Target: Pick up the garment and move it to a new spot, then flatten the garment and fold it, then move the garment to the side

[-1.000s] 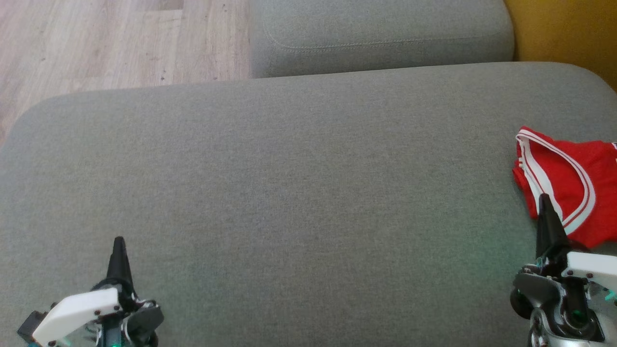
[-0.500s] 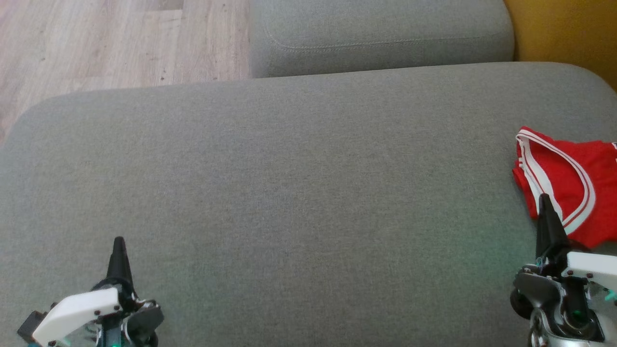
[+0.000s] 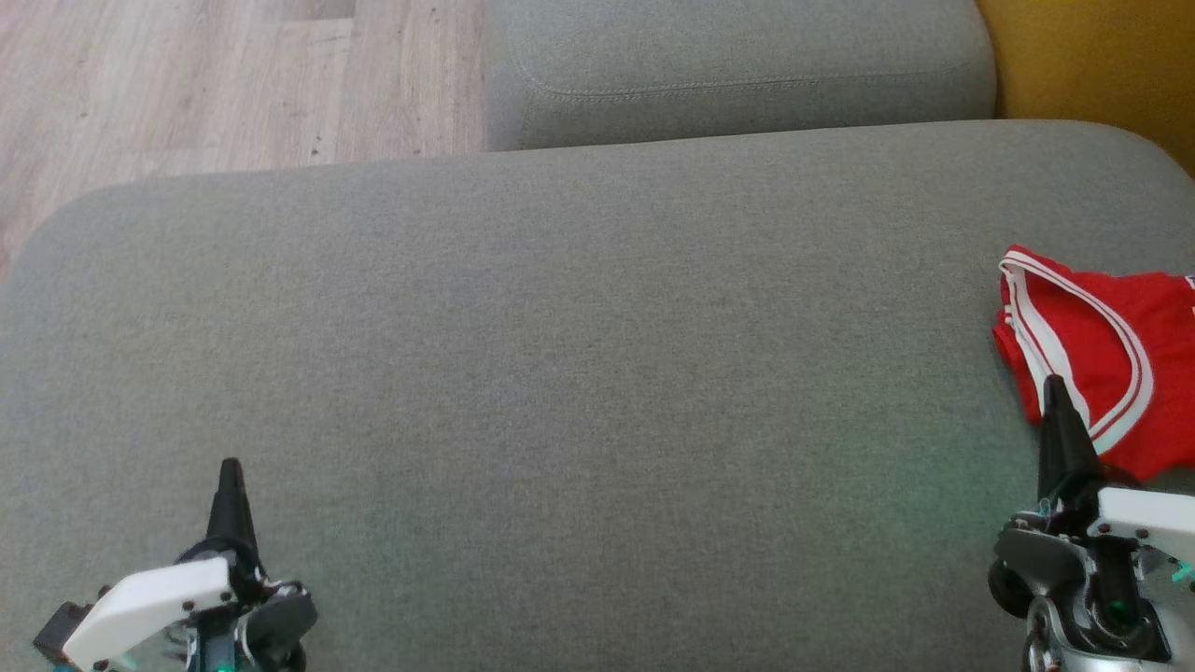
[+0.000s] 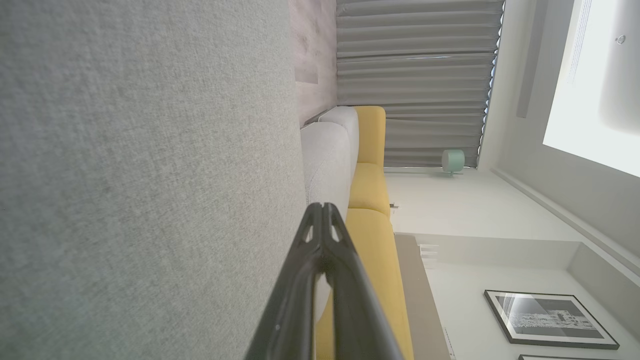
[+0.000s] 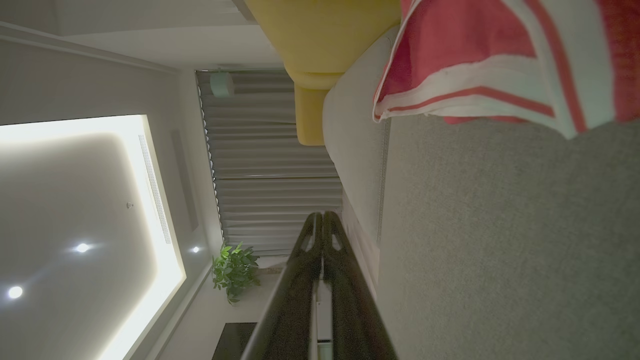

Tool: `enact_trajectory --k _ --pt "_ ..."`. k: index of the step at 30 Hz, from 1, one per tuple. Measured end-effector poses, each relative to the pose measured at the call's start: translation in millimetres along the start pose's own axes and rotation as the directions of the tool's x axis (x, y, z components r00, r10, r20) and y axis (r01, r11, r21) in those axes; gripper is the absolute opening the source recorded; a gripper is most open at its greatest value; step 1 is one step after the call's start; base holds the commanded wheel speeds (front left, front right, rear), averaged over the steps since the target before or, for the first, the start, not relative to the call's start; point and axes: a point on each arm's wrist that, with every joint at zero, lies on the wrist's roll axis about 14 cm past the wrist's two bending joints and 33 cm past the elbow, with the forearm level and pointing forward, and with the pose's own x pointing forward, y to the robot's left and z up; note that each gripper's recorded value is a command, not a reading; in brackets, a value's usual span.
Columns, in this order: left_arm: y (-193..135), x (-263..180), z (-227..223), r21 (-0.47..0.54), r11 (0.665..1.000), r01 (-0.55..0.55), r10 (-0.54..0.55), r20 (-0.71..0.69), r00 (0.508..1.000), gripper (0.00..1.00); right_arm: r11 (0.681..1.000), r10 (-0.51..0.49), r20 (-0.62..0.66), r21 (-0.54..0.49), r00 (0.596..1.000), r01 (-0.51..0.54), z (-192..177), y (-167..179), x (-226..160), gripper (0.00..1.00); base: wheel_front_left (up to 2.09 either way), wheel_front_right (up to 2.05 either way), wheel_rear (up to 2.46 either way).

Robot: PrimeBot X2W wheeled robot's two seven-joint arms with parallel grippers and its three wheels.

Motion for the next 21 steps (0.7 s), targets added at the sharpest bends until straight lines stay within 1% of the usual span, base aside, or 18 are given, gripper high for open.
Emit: enact_trajectory --k 21 --pt "0.0 0.0 0.0 0.000 1.000 0.000 0.000 0.000 1.000 0.00 1.000 0.000 0.000 0.000 1.000 0.000 0.0 0.0 0.0 0.00 0.00 0.00 0.00"
